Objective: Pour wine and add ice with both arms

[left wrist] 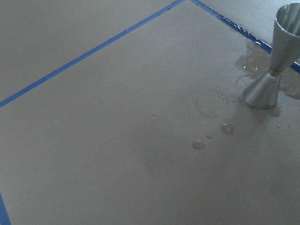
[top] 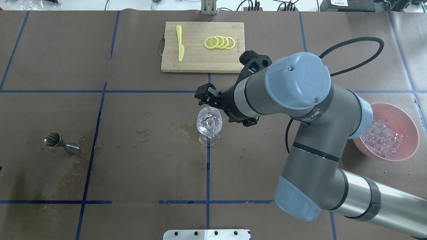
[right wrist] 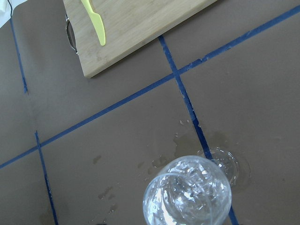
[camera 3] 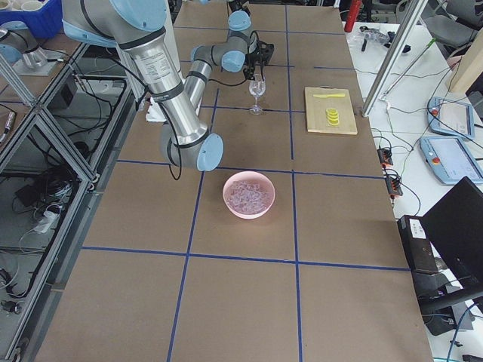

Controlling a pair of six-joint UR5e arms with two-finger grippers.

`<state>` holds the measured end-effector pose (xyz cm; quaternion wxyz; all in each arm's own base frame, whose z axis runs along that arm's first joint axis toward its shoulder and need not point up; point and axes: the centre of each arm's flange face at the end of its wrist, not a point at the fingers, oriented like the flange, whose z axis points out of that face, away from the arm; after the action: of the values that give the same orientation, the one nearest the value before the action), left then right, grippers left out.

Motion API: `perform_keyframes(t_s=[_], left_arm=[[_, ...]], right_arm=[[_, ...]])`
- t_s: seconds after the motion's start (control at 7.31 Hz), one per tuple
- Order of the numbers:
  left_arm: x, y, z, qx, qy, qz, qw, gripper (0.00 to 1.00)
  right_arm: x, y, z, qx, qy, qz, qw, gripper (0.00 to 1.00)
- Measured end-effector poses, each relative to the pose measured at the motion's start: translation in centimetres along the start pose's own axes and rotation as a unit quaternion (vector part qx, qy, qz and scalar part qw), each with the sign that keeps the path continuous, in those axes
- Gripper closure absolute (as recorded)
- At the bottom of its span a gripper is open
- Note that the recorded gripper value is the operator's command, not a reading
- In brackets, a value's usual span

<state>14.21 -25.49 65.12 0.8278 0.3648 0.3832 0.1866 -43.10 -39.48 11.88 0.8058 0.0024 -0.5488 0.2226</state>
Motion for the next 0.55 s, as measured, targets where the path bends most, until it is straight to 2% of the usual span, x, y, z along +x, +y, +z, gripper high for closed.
perform_keyframes(t_s=[0.14,0.27,0.55], left_arm=[[0.1,0.1,0.1,-0.006,0.005,0.000,1.0000,0.00],[-0.2,-0.1,0.4,-0.020,0.008,-0.006,0.9997,0.00],[-2.9,-3.0,1.8,-0.059,0.004,-0.039,0.9975,0.00]], right_arm=[[1.8,-2.9,-1.3,-0.002,0.012,0.001,0.9999,0.00],[4.7,-6.1,-2.9,-0.005,0.026,-0.017,0.9995,0.00],[12.8,-12.4,-5.4,-0.006,0.070,-0.089,0.9936,0.00]])
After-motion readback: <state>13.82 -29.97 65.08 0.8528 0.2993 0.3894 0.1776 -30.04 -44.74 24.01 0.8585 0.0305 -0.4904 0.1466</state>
